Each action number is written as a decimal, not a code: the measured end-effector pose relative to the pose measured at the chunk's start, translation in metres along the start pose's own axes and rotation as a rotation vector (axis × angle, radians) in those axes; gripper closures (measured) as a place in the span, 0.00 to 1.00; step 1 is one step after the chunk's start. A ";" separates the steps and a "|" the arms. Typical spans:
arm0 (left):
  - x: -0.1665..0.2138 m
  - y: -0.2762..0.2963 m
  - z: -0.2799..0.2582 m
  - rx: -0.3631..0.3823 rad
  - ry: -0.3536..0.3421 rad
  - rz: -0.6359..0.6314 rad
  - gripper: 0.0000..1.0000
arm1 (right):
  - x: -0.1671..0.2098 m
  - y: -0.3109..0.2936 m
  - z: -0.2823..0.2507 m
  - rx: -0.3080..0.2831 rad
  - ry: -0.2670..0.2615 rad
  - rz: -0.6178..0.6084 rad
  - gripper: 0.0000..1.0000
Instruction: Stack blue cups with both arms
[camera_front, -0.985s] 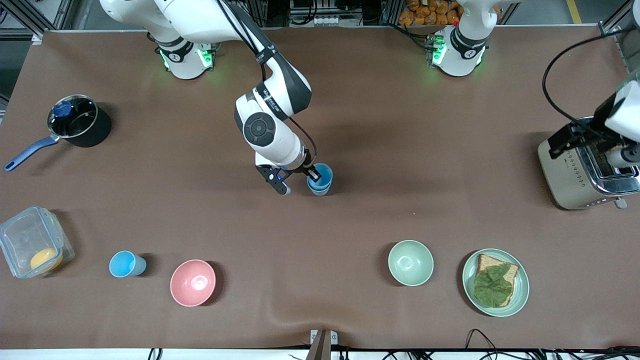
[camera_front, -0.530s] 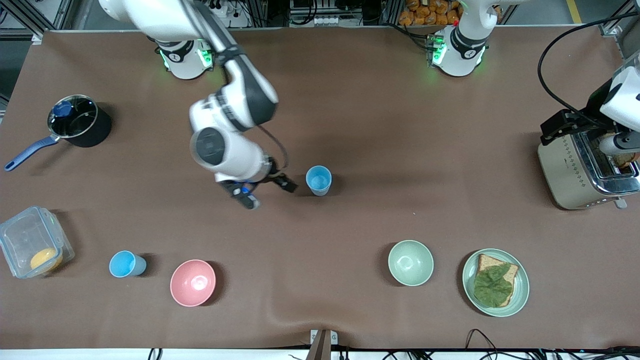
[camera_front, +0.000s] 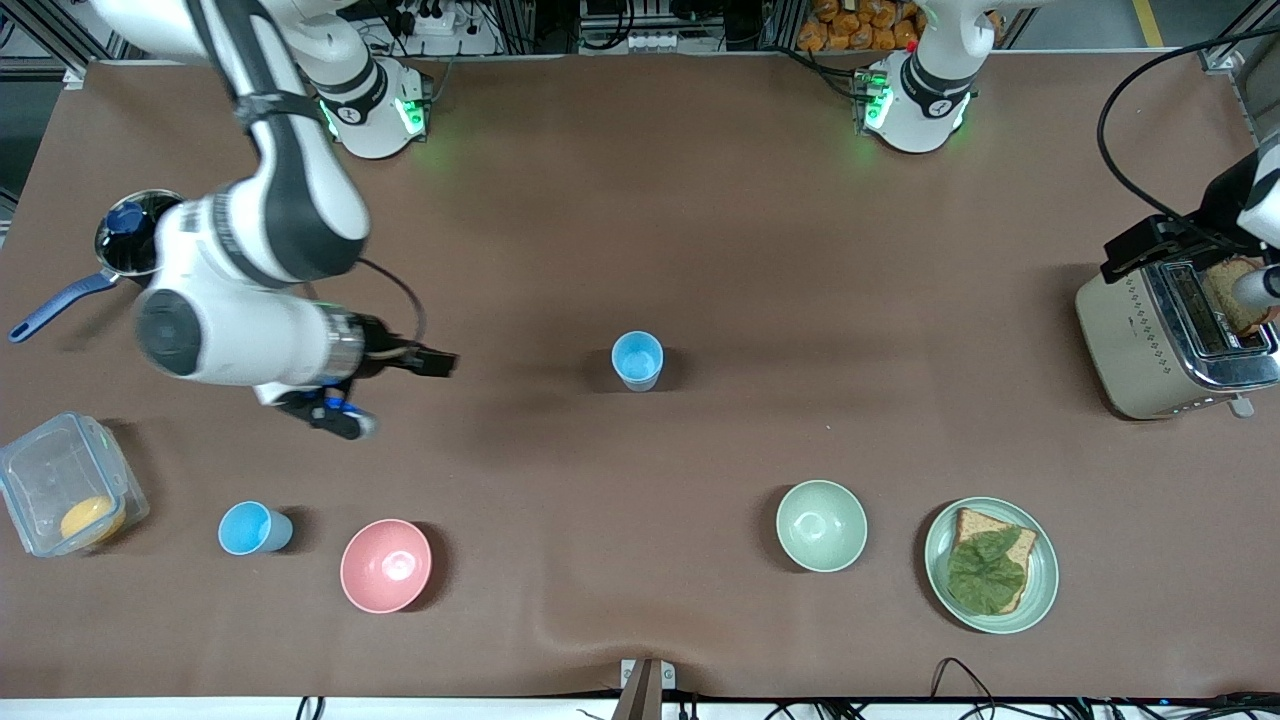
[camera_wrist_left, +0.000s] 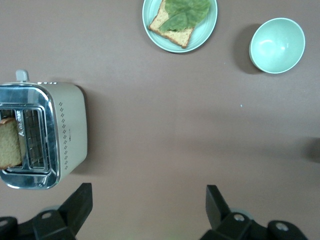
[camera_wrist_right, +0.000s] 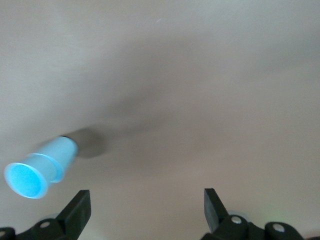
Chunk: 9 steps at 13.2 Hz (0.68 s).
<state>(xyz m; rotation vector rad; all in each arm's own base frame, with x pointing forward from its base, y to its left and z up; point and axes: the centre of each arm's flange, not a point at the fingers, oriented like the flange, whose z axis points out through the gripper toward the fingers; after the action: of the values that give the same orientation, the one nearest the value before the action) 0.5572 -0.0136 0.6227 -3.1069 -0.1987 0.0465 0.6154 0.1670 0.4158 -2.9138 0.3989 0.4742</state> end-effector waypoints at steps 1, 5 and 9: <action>-0.001 -0.002 -0.007 -0.001 0.005 -0.004 0.00 | 0.000 0.015 -0.013 -0.054 0.017 -0.056 0.00; -0.003 -0.005 -0.019 -0.008 0.020 -0.009 0.00 | -0.019 0.054 -0.065 -0.116 0.032 -0.212 0.00; -0.007 -0.006 -0.017 -0.002 -0.015 -0.009 0.00 | -0.034 0.102 -0.117 -0.107 0.082 -0.281 0.00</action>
<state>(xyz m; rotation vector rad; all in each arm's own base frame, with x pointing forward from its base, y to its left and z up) 0.5496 -0.0089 0.6400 -3.1086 -0.2140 0.0697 0.5892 0.0540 0.5247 -3.0315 -0.0290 0.3441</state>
